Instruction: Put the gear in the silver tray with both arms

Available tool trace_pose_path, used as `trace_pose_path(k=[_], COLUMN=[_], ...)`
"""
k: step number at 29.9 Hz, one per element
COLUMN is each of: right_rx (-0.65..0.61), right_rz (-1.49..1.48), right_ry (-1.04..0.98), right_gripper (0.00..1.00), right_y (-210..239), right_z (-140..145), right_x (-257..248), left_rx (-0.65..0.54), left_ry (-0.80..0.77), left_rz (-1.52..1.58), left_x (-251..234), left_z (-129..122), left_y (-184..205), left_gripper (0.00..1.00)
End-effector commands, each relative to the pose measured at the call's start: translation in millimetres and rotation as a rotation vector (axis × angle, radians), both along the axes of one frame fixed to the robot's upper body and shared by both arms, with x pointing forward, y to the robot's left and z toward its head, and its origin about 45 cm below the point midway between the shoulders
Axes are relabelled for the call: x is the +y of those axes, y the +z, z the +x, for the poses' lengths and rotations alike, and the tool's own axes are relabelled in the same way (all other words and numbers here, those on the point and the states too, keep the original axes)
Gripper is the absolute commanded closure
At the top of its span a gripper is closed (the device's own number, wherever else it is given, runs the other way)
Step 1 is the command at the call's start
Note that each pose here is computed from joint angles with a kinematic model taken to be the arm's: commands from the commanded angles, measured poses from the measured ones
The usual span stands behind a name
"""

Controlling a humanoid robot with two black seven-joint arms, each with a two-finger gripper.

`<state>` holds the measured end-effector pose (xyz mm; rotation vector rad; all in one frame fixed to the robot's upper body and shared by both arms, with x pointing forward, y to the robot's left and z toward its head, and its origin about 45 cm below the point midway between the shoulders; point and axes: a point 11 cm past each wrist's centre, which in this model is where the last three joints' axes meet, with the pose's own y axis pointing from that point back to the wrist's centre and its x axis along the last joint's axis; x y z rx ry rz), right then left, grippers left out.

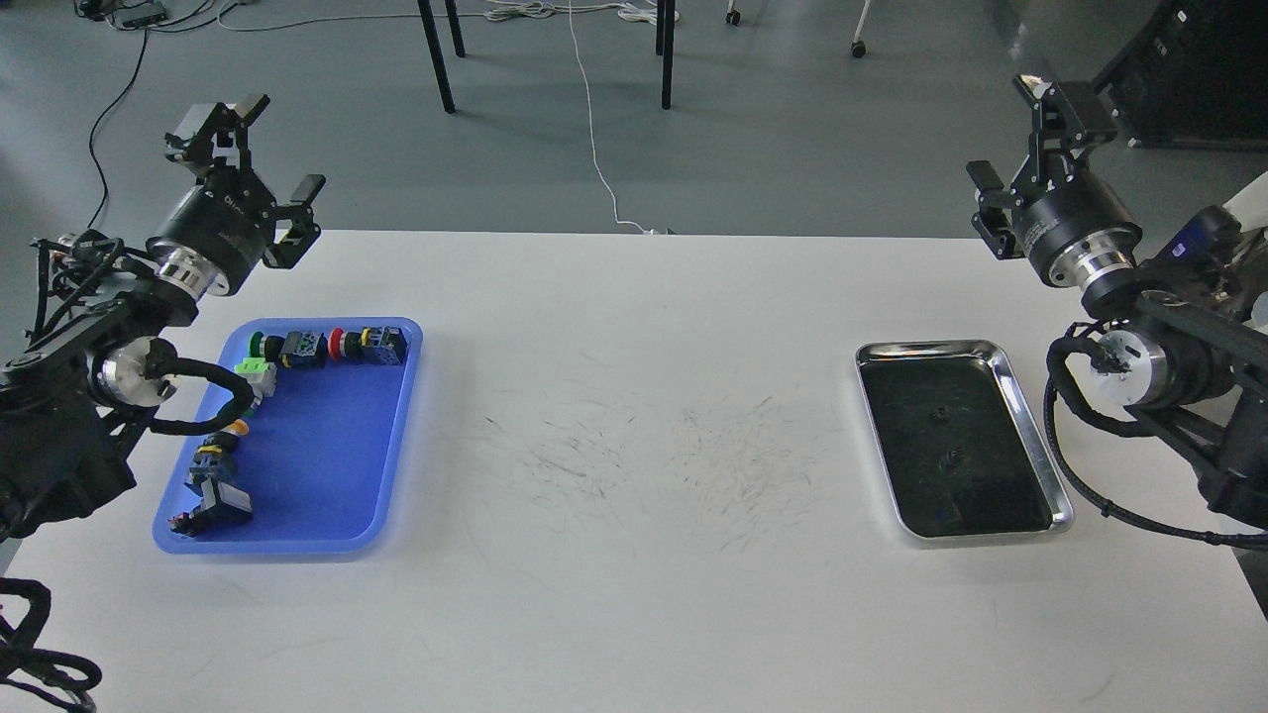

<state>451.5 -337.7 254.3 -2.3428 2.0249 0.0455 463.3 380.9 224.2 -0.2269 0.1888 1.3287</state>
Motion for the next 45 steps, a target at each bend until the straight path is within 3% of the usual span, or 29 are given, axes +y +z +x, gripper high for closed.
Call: trace_pose_path(k=[1, 4, 8, 12, 18, 25, 45], right_rx=[-0.002, 0.003, 0.133, 0.148, 0.164, 0.246, 0.229], right_rz=[0.016, 0.084, 0.180, 0.241, 0.340, 0.453, 0.470], right_ry=[-0.014, -0.014, -0.027, -0.029, 0.000, -0.025, -0.092], right_gripper=[0.01, 0.01, 0.01, 0.01, 0.01, 0.01, 0.01], right_y=[0.1, -0.9, -21.4, -22.1, -23.6, -21.9, 5.1], right_z=[2.1, 4.7, 6.8, 13.8, 19.6, 24.6, 42.6], right_x=[-6.2, 2.7, 21.2, 35.9, 71.5, 69.7, 42.0], left_rx=[-0.005, -0.008, -0.019, 0.043, 0.117, 0.157, 0.174], left_ry=[0.001, -0.004, -0.022, -0.027, -0.054, -0.041, 0.002], left_rz=[-0.002, -0.011, -0.039, 0.005, -0.062, -0.146, -0.195], left_x=[1.0, -2.7, -17.3, -36.7, -66.6, -72.0, -43.7], left_z=[0.4, 1.3, 9.1, 32.7, 38.9, 28.9, 27.1], left_y=[2.3, 2.8, 9.1, 31.8, 21.1, -5.0, 0.9], left_gripper=[0.02, 0.02, 0.02, 0.01, 0.01, 0.01, 0.01])
